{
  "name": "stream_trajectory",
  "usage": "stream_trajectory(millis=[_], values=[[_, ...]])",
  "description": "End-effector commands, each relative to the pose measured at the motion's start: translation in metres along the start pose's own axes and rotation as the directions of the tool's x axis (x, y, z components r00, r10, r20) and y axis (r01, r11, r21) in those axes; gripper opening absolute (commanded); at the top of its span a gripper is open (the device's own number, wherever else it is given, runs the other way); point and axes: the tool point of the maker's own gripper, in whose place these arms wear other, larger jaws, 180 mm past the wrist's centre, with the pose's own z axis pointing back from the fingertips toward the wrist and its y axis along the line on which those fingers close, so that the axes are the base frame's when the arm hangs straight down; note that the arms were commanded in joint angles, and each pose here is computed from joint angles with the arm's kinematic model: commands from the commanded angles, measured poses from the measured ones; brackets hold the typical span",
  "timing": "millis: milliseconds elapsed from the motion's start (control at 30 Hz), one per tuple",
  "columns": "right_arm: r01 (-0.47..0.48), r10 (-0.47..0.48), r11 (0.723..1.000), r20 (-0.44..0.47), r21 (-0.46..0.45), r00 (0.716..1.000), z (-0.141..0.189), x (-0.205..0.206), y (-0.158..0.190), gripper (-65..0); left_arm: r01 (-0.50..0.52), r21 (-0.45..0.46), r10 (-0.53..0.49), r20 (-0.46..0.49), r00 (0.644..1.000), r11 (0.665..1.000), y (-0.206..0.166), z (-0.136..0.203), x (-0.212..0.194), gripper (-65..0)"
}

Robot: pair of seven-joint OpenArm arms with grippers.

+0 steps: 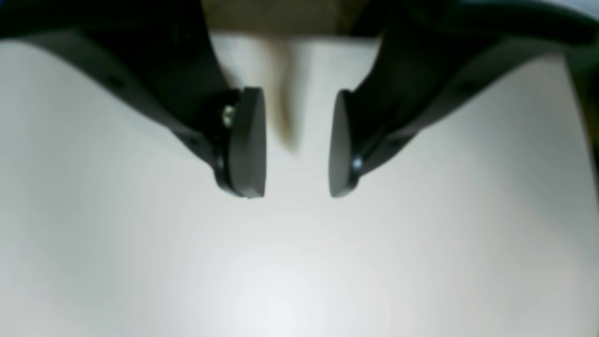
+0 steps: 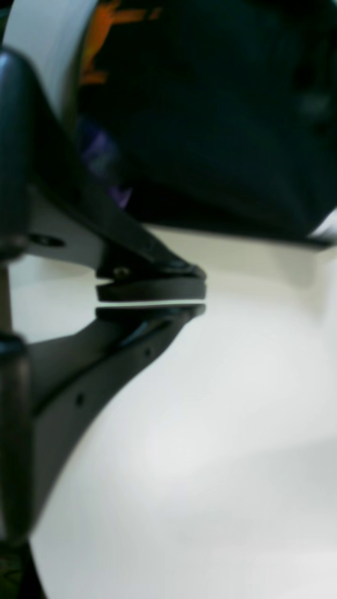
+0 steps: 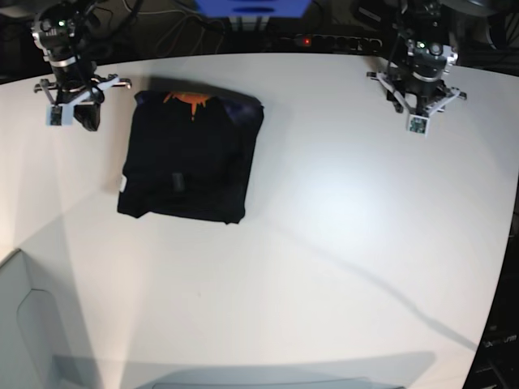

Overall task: Fold the T-shirt properly
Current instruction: 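Square the folded shirt's edges with the right gripper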

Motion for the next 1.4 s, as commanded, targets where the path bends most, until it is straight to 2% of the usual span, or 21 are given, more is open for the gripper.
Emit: stream_trajectory(millis=[0,167,300,400,700,1133,1367], values=[[-0.011,0.009,0.999,0.055,0.044,0.998,-0.001,0.015,0.012,-65.0,-0.007,0.017,0.006,0.04,0.999,1.0,0.007,0.004,0.008,-46.6],[-0.048,0.036,0.977,0.063,0.206,0.997,-0.013,0.019,0.065,-65.0,-0.018,0.054,0.018,0.007,1.0,0.998,0.021,0.008,-0.004,-63.7],[-0.06,0.043,0.947,0.06,0.315,0.997,-0.013,0.015,0.104,-65.0,-0.028,0.082,0.028,0.001,1.0,0.996,0.032,0.01,-0.007,-64.4],[-0.075,0.061,0.933,0.051,0.351,0.997,-0.014,0.012,0.115,-65.0,-0.03,0.093,0.031,-0.013,0.999,0.995,0.036,0.011,-0.013,-65.0],[-0.101,0.122,0.931,-0.04,0.351,0.992,-0.031,-0.019,0.096,-65.0,-0.032,0.096,0.033,-0.005,0.999,0.995,0.037,0.011,-0.01,-65.0],[-0.206,0.232,0.927,-0.045,0.313,0.972,-0.044,-0.014,0.072,-65.0,-0.029,0.09,0.03,-0.011,1.0,0.996,0.035,0.011,-0.012,-65.0],[-0.189,0.226,0.933,-0.09,0.306,0.97,-0.057,-0.027,0.064,-65.0,-0.023,0.089,0.026,-0.032,0.999,0.996,0.034,0.013,-0.021,-65.0]])
